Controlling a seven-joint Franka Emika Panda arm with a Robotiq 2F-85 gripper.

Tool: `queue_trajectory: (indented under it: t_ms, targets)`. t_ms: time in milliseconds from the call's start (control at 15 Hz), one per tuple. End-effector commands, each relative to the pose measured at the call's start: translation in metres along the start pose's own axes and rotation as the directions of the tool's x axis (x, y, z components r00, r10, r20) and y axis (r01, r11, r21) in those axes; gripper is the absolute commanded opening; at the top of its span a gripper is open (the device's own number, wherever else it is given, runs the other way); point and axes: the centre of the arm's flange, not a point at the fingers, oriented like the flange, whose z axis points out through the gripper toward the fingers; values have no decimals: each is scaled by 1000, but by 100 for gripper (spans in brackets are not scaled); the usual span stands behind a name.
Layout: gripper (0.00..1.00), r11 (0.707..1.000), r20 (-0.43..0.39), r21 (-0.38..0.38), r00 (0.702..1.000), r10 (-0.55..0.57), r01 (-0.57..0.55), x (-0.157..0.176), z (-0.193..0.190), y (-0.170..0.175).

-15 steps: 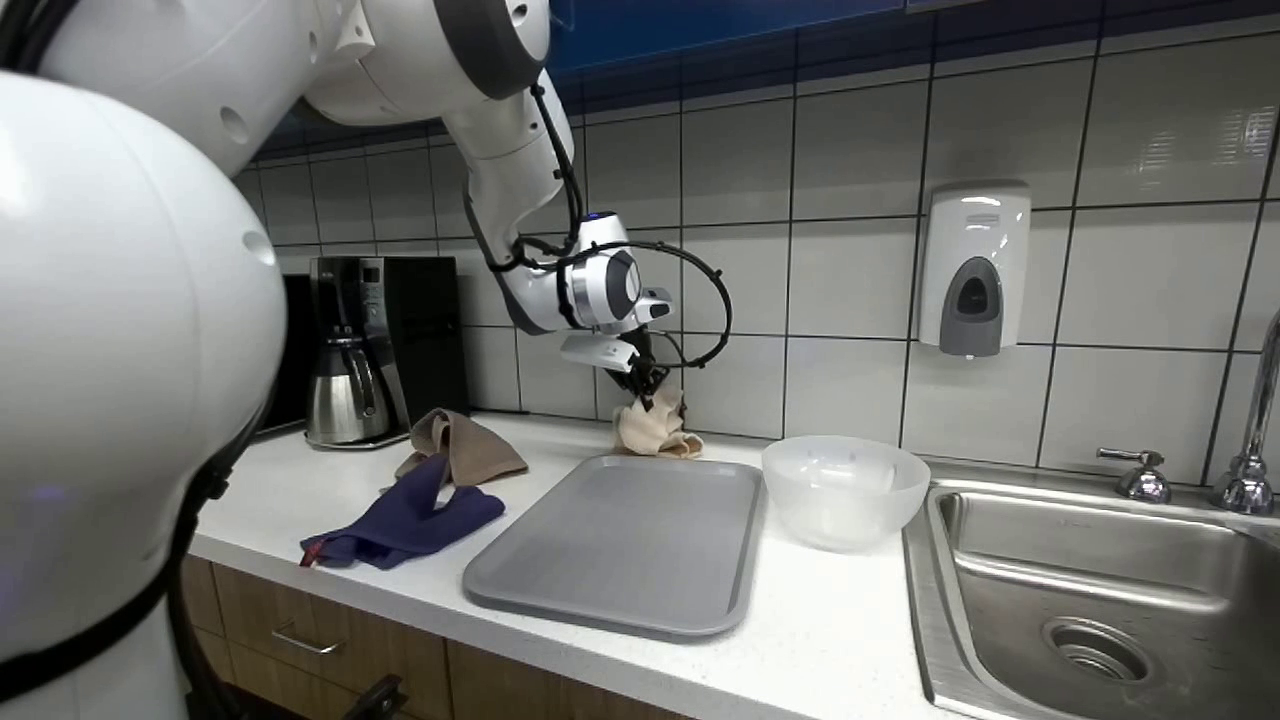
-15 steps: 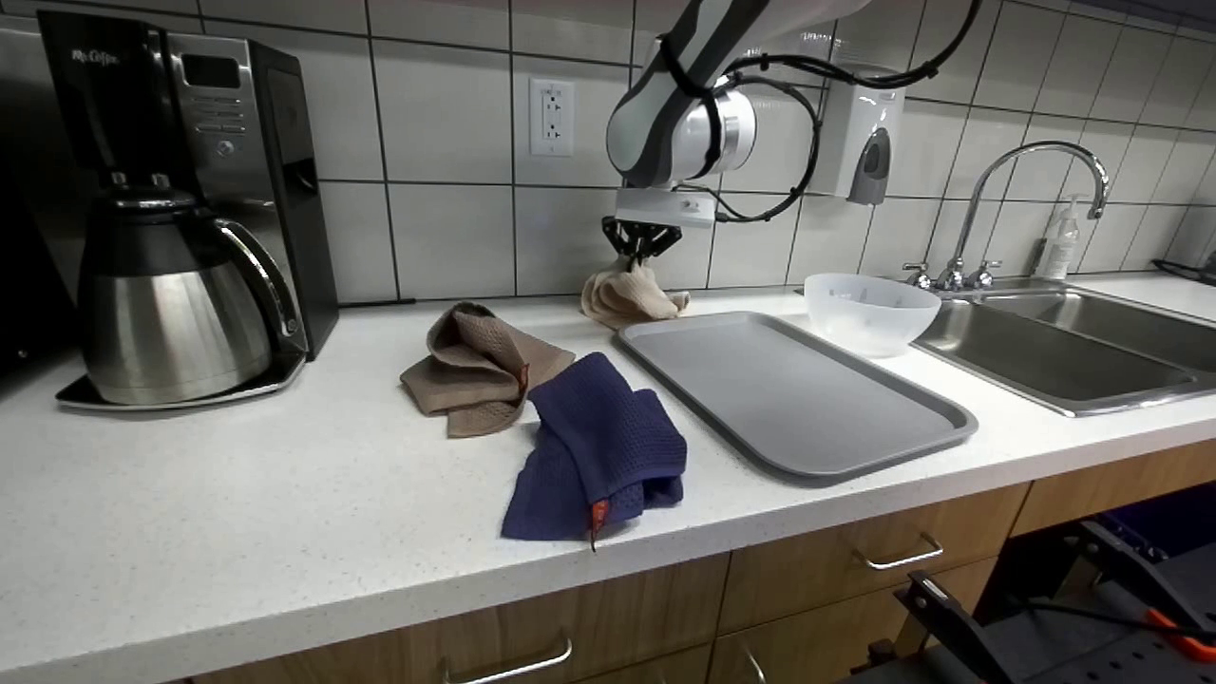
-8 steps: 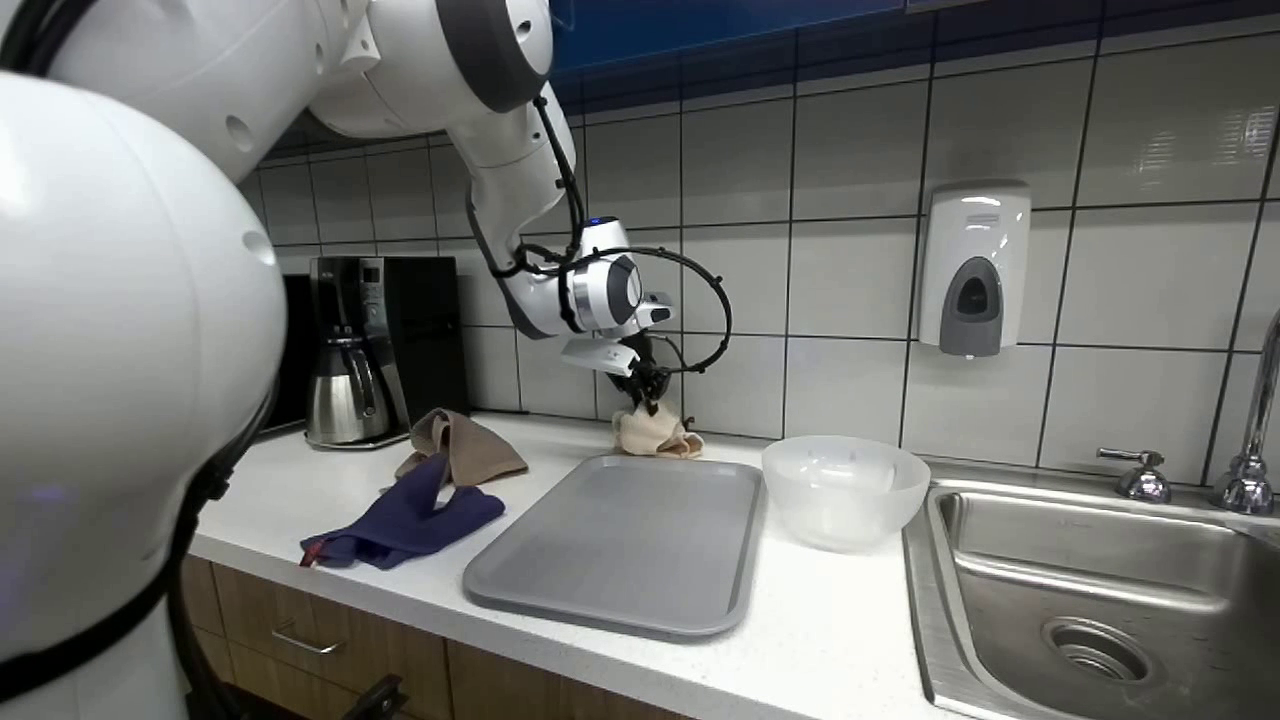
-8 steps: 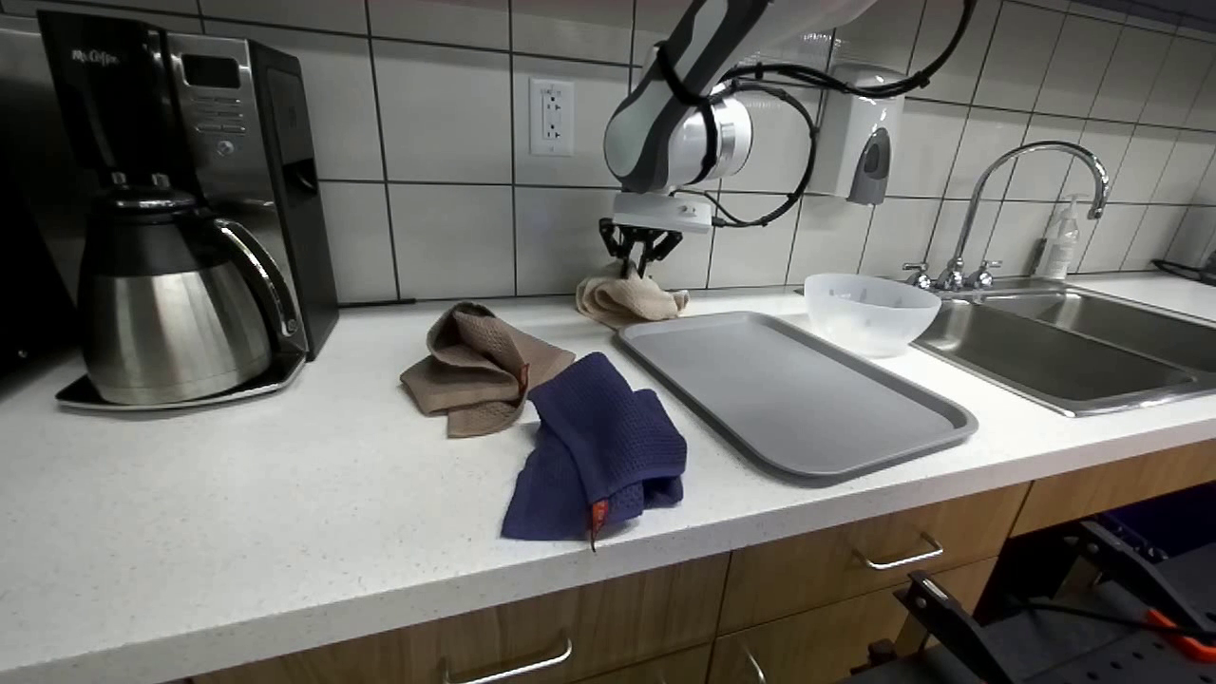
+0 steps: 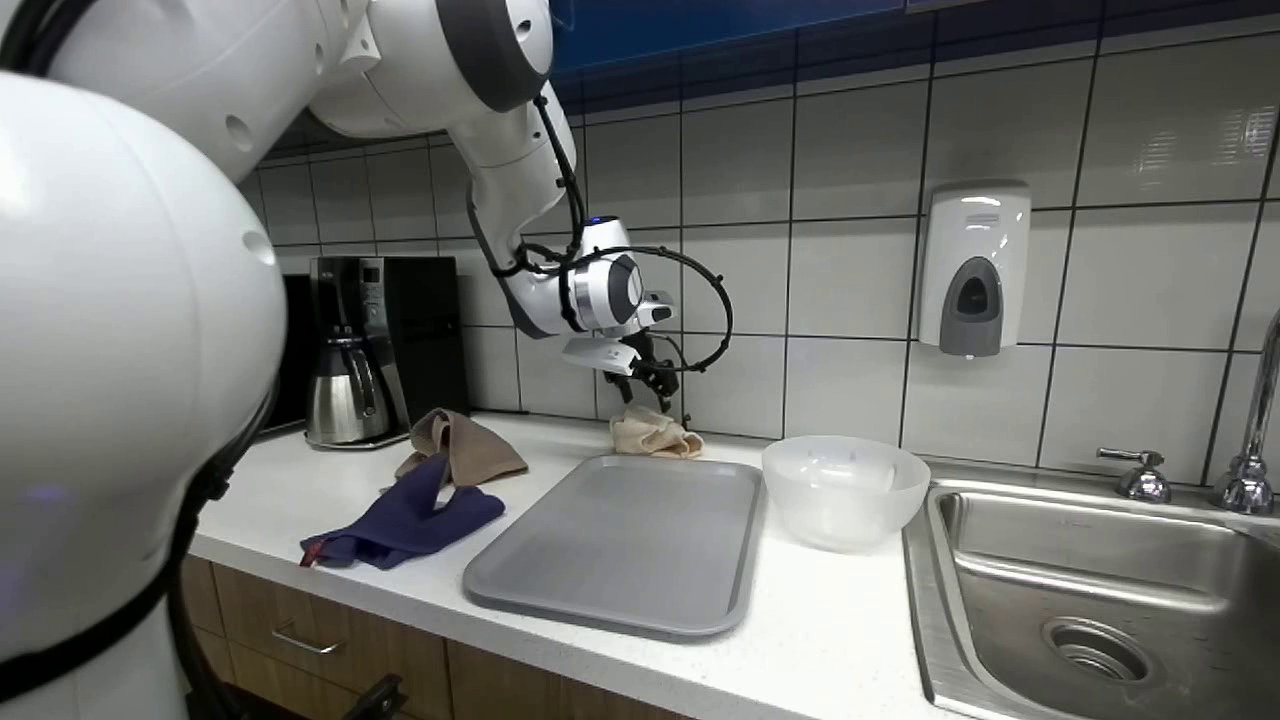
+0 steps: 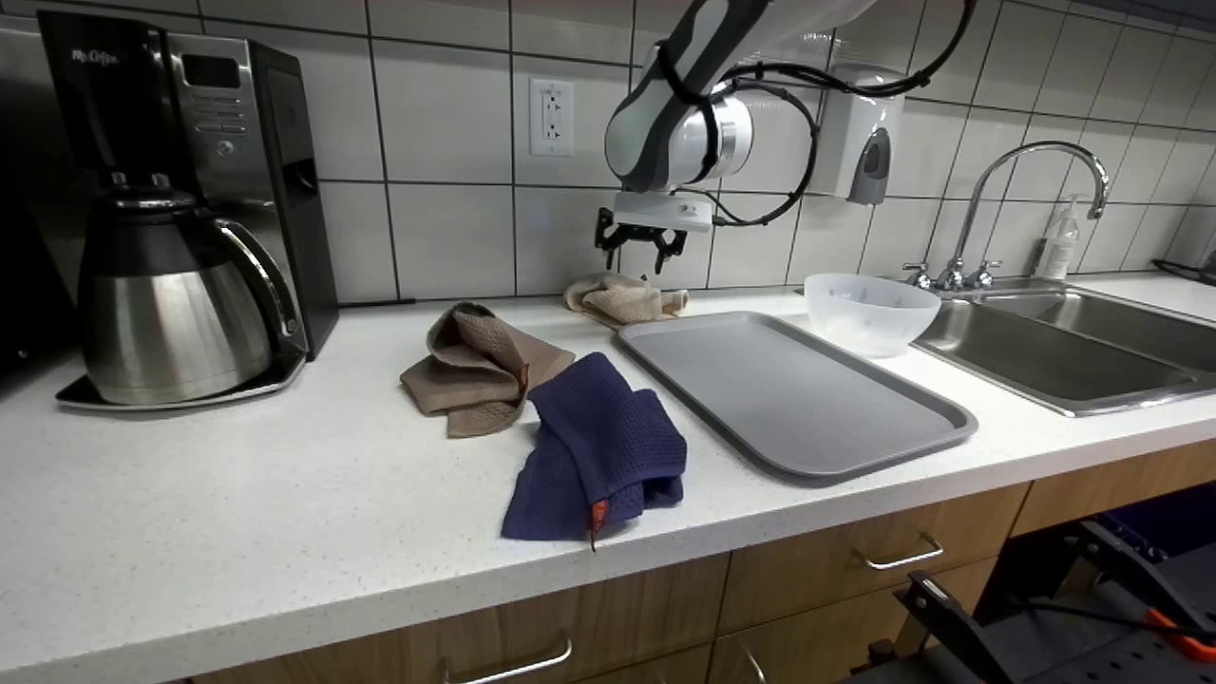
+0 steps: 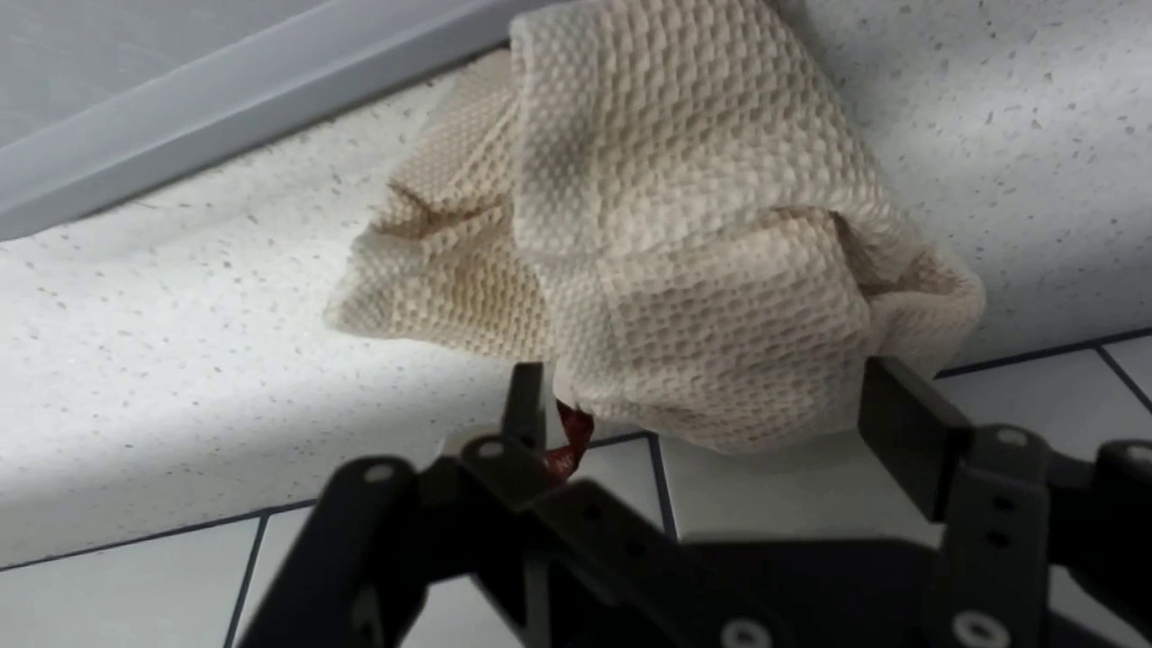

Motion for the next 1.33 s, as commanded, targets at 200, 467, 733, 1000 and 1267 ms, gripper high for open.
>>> queue_trajectory:
  t_ms: [200,467,733,1000,1267]
  targets:
    - [100,1000,2,0,1000,15,-15,-4,-18,-3]
    - [100,1000,2,2,1000,15,-15,-9,-26,-3]
    - [100,1000,14,2,1000,16,-16,-19,-36,-3]
    - [100,1000,25,7,1000,15,-15,-31,-51,-6]
    - [100,1000,43,12,999,18,-18,-44,-63,-8]
